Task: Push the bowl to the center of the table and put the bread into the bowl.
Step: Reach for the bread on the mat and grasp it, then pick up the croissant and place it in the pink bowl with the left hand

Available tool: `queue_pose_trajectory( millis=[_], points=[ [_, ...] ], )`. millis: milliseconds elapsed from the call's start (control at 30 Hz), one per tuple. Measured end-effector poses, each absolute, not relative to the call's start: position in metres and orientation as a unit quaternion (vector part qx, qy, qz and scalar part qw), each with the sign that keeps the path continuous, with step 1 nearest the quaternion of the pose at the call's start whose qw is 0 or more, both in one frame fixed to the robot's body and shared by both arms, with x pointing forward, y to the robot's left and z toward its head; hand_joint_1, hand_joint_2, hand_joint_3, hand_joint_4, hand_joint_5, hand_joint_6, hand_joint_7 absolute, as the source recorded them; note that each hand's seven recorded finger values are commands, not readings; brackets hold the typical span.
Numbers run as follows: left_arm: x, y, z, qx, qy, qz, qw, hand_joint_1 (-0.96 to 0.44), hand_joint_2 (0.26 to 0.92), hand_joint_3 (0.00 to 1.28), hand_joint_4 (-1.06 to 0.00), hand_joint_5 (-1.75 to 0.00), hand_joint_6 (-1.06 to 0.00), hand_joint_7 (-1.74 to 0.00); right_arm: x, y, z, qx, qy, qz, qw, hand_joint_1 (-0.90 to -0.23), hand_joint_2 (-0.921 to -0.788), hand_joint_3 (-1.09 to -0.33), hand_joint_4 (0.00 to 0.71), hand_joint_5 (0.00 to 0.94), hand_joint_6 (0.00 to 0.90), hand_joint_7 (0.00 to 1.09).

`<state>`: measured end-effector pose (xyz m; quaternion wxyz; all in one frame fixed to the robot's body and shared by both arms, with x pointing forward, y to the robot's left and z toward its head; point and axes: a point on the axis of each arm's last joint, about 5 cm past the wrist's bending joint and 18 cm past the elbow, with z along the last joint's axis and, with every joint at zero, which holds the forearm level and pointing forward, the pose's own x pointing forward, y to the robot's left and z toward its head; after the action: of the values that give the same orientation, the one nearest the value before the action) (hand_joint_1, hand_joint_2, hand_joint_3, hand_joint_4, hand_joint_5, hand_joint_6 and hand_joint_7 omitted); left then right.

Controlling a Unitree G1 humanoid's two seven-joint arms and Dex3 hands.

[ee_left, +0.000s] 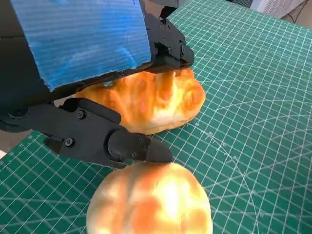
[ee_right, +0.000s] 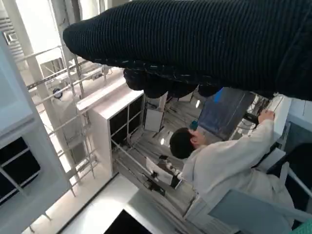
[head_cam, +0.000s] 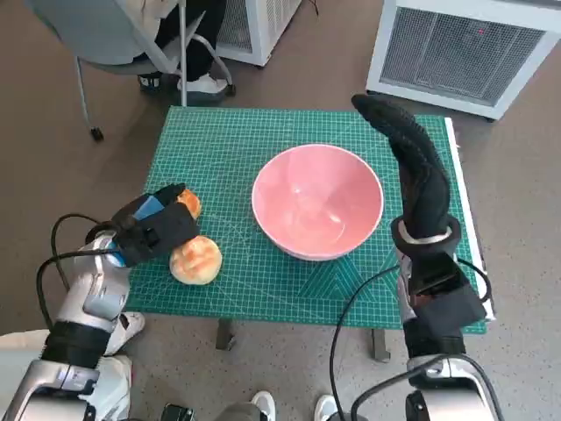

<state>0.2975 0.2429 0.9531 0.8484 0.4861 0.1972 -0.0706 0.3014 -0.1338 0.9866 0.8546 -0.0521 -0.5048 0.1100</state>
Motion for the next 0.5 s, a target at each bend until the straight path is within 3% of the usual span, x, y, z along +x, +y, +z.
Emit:
queue_pose_trajectory(
  millis=[100, 167, 233, 300, 367, 400, 500],
  points=[
    [0.301, 0.244, 0.951, 0.486, 0.196, -0.064, 0.850, -0.35, 0.921, 0.02, -0.33, -0.04, -0.43, -0.04, 0.301, -0.134, 0.987, -0.052, -0.505, 0.110, 0.854, -0.521, -0.921, -0.794, 0.323, 0.045, -0.001, 0.78],
    [0.303, 0.245, 0.949, 0.485, 0.195, -0.059, 0.851, -0.32, 0.919, 0.02, -0.45, -0.08, -0.46, -0.05, 0.301, -0.134, 0.987, -0.053, -0.506, 0.111, 0.854, -0.521, -0.921, -0.794, 0.323, 0.045, -0.001, 0.78],
    [0.305, 0.246, 0.947, 0.484, 0.192, -0.052, 0.852, -0.26, 0.920, 0.02, -0.48, -0.68, -0.54, -0.07, 0.301, -0.134, 0.987, -0.053, -0.506, 0.111, 0.854, -0.519, -0.921, -0.795, 0.322, 0.046, -0.001, 0.78],
    [0.306, 0.247, 0.945, 0.484, 0.188, -0.045, 0.853, 0.04, 0.920, 0.09, -0.53, -1.00, -0.61, -0.10, 0.301, -0.134, 0.987, -0.053, -0.505, 0.112, 0.854, -0.517, -0.921, -0.795, 0.322, 0.046, -0.001, 0.78],
    [0.307, 0.248, 0.942, 0.485, 0.182, -0.036, 0.855, 0.19, 0.921, 0.12, -0.56, -1.16, -0.68, -0.16, 0.301, -0.134, 0.988, -0.053, -0.505, 0.112, 0.854, -0.516, -0.921, -0.795, 0.322, 0.047, -0.001, 0.78],
    [0.307, 0.249, 0.941, 0.486, 0.179, -0.031, 0.855, 0.12, 0.921, 0.13, -0.59, -1.21, -0.62, -0.52, 0.301, -0.134, 0.988, -0.053, -0.505, 0.112, 0.854, -0.516, -0.921, -0.795, 0.322, 0.047, -0.001, 0.78],
    [0.307, 0.250, 0.939, 0.489, 0.164, -0.019, 0.857, 0.04, 0.921, 0.13, -0.62, -1.22, -0.55, -1.03, 0.301, -0.134, 0.988, -0.053, -0.506, 0.113, 0.854, -0.515, -0.921, -0.795, 0.322, 0.048, -0.001, 0.78]
  ],
)
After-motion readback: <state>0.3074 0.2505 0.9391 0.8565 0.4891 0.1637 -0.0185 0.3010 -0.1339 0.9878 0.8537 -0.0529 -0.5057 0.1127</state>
